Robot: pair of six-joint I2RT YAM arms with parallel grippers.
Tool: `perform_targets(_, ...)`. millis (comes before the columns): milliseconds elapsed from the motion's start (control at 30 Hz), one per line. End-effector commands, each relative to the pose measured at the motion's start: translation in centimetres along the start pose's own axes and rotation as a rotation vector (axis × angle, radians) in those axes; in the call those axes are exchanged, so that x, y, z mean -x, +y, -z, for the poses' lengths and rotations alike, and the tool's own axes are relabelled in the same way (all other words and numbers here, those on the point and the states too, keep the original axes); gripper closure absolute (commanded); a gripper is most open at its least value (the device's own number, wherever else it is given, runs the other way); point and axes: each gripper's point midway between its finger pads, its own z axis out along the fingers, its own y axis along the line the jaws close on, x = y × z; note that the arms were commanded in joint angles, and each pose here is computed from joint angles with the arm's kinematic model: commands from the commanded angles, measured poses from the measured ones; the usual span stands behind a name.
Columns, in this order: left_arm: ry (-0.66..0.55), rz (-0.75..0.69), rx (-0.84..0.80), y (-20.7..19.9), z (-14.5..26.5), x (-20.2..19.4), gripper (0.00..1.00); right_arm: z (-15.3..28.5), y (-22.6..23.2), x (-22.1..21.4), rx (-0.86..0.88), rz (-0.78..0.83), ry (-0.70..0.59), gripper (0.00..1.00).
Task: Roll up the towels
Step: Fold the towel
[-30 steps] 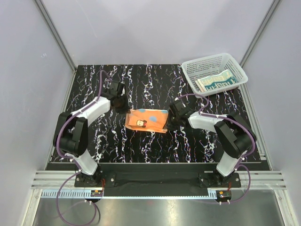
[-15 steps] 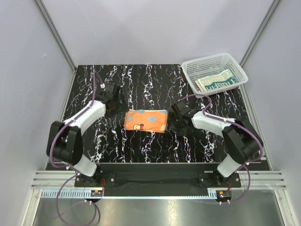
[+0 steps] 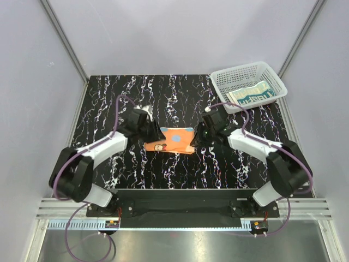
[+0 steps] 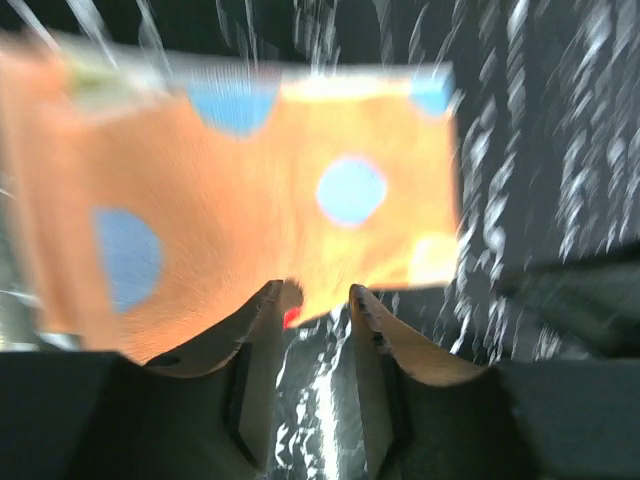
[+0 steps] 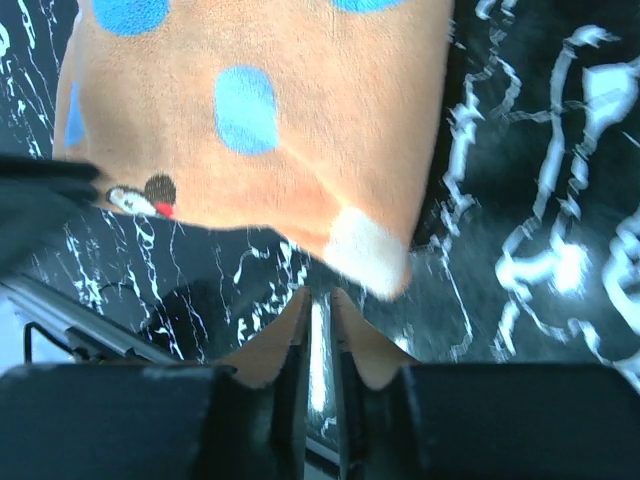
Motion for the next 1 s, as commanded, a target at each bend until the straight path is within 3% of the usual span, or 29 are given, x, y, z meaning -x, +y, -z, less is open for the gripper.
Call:
perform_targets(0, 0.063, 0.024, -0.159, -1.9, -2.2, -1.9, 0.64, -2.3, 2.2, 1.0, 0.153, -0.010, 0.033, 0.82)
perform_targets(200, 0.148, 0.051, 0.106, 3.6, -4.8, -3.7, 0.76, -5.8, -2.1, -0.4, 0.077, -0.145, 0.122, 0.86)
perform_targets(267, 0.126, 0.068, 0.186, 5.3, -4.8, -3.0, 0.76, -6.1, -4.3, -1.1, 0.038, -0.199, 0.137, 0.87)
perform_targets(433, 0.091, 0.144, 0.251, 9.0, -3.8, -1.8, 0.76, -6.1, -7.3, -2.5, -0.014, -0.258, 0.165, 0.87)
perform_targets(667, 0.079, 0.151, 0.343, 12.7, -3.6, -0.7, 0.76, -6.0, -6.5, -3.0, 0.039, -0.247, 0.200, 0.86)
perform_targets(800, 0.072, 0.150, 0.307, 12.0, -3.7, -0.5, 0.75, -4.1, -4.2, -1.4, 0.107, -0.179, 0.181, 0.69)
perform_targets(833, 0.063, 0.148, 0.298, 11.7, -3.6, -0.1, 0.74, -2.9, -3.1, -0.6, 0.137, -0.138, 0.169, 0.50)
perform_targets(867, 0.054, 0.139, 0.294, 11.5, -3.5, 0.3, 0.73, -2.3, -2.4, -0.2, 0.151, -0.113, 0.167, 0.44)
perform_targets(933, 0.037, 0.128, 0.287, 10.7, -3.2, 1.5, 0.69, -0.8, -1.6, 1.0, 0.141, -0.068, 0.145, 0.36)
perform_targets(967, 0.029, 0.118, 0.289, 10.4, -3.0, 2.0, 0.62, -0.3, -1.4, 1.4, 0.136, -0.054, 0.133, 0.35)
